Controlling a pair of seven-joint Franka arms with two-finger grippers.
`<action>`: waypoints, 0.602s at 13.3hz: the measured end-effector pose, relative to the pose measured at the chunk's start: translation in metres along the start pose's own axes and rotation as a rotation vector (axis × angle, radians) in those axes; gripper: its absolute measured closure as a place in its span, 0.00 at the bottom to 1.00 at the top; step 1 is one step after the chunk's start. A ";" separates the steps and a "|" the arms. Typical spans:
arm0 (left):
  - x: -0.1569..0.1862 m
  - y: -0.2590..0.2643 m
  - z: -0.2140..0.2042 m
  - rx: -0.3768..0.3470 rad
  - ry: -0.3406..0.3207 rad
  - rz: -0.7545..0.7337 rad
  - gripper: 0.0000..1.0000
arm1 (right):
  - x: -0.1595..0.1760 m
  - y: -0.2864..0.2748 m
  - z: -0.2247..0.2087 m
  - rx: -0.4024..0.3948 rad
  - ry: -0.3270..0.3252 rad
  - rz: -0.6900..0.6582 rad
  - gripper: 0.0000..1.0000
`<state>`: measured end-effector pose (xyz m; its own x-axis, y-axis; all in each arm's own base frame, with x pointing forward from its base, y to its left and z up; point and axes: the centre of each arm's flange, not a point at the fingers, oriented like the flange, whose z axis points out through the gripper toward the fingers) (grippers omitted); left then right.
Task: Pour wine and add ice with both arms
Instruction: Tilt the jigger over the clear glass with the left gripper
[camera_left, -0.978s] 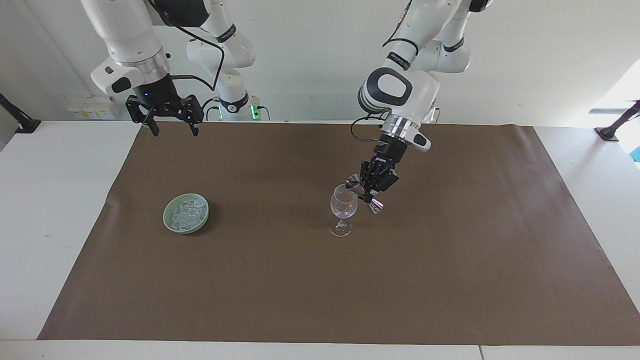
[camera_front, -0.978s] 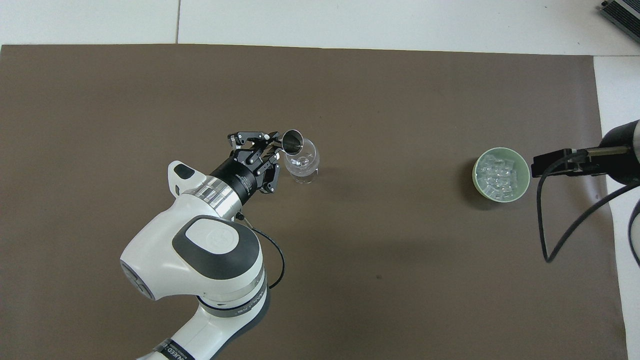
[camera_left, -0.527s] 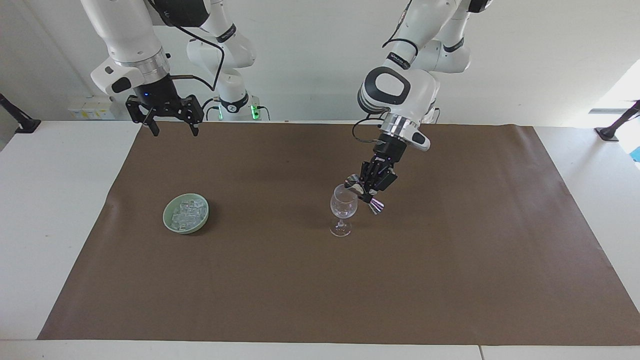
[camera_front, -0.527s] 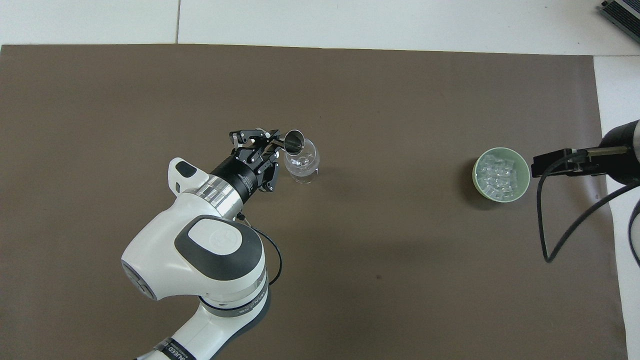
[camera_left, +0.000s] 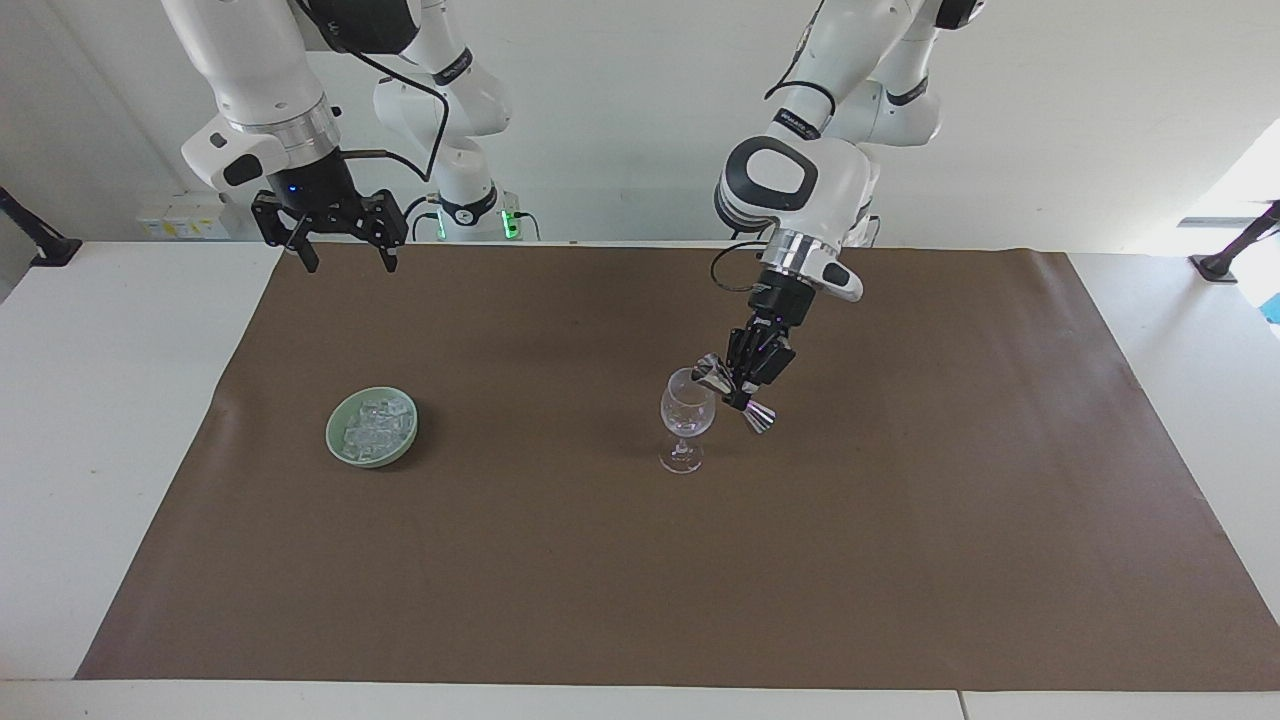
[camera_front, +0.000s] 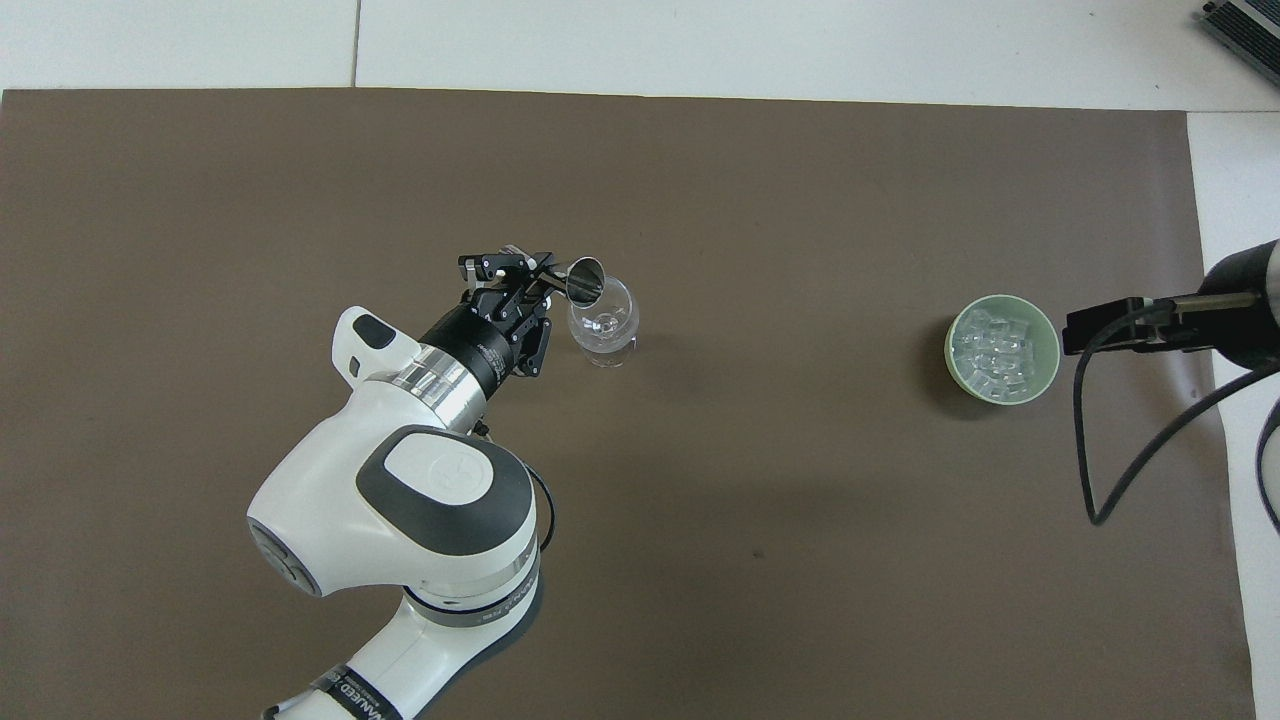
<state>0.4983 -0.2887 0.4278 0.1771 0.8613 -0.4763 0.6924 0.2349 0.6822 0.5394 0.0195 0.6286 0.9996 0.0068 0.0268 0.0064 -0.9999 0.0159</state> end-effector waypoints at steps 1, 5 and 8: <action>-0.002 -0.001 0.000 0.001 0.000 0.014 0.79 | 0.000 0.000 0.000 0.000 0.000 0.000 0.00; -0.007 -0.005 0.000 0.003 0.004 0.059 0.79 | 0.000 0.000 0.000 0.000 0.000 0.000 0.00; -0.008 -0.003 -0.001 -0.002 0.008 0.085 0.79 | 0.000 0.000 0.000 0.000 0.000 0.000 0.00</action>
<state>0.4941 -0.2957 0.4295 0.2295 0.8820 -0.4117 0.6737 0.1614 0.7211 0.5394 0.0195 0.6286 0.9996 0.0068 0.0268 0.0064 -0.9999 0.0159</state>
